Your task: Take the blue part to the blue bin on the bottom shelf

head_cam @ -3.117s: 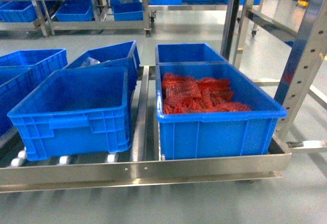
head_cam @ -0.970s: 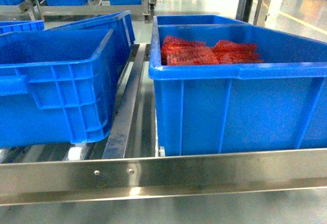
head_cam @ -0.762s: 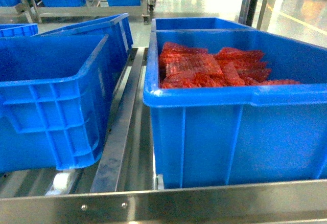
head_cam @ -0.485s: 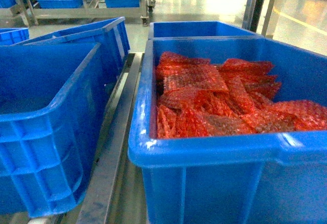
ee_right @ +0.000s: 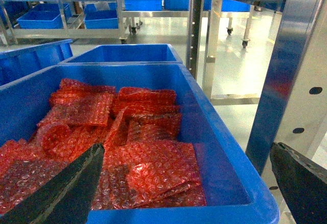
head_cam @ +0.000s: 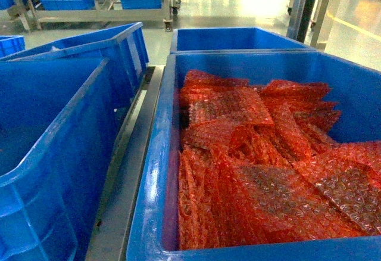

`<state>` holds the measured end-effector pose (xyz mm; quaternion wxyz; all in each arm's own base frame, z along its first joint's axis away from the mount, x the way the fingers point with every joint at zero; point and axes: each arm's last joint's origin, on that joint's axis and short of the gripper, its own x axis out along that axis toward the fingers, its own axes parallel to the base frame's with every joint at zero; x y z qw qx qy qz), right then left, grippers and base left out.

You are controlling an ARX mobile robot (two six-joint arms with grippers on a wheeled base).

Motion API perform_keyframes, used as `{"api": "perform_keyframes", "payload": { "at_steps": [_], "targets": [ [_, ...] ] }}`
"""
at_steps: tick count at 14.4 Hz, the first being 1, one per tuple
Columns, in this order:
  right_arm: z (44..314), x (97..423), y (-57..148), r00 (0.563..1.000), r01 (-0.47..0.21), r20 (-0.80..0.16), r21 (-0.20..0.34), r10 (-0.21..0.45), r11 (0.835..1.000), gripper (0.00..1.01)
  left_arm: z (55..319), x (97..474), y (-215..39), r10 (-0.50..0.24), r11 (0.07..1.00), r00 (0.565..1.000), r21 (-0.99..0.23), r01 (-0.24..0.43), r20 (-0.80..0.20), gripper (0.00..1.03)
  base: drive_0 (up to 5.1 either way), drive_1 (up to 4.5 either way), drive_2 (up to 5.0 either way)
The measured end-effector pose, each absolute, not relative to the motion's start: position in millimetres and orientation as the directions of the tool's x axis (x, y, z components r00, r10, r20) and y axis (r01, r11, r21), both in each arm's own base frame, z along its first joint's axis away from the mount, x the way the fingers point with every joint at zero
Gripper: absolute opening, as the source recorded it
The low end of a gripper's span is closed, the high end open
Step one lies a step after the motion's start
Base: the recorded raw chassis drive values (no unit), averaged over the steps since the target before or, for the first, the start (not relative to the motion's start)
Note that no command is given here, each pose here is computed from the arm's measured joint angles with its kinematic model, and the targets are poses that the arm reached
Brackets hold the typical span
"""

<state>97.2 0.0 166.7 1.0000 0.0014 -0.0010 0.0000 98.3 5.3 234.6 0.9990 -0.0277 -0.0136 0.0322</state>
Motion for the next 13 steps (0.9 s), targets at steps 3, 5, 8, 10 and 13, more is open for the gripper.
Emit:
{"api": "perform_keyframes", "payload": {
  "at_steps": [3,5,8,10,13],
  "targets": [
    [166.8,97.2,0.0,1.0,0.0,0.002,0.003,0.0,1.0,0.98,234.6,98.3,5.3,0.065,0.996,0.998,-0.056,-0.064,0.025,0.44,-0.1,4.1,-4.3],
    [166.7,97.2,0.0,1.0,0.0,0.002,0.003,0.0,1.0,0.98,234.6,98.2,5.3,0.065,0.996,0.998,-0.056,-0.064,0.025,0.44,-0.1,4.1,-4.3],
    [166.7,97.2,0.0,1.0,0.0,0.002,0.003,0.0,1.0,0.98,234.6,98.2,5.3,0.065,0.996,0.998,-0.056,-0.064,0.025,0.44,-0.1,4.1,-4.3],
    [166.7,97.2,0.0,1.0,0.0,0.002,0.003,0.0,1.0,0.98,234.6,98.2,5.3,0.065,0.996,0.998,-0.056,-0.064,0.025,0.44,-0.1,4.1,-4.3],
    [166.8,97.2,0.0,1.0,0.0,0.002,0.003,0.0,1.0,0.98,234.6,98.2,5.3,0.065,0.996,0.998,-0.056,-0.064,0.025,0.44,-0.1,4.1,-4.3]
  ]
}}
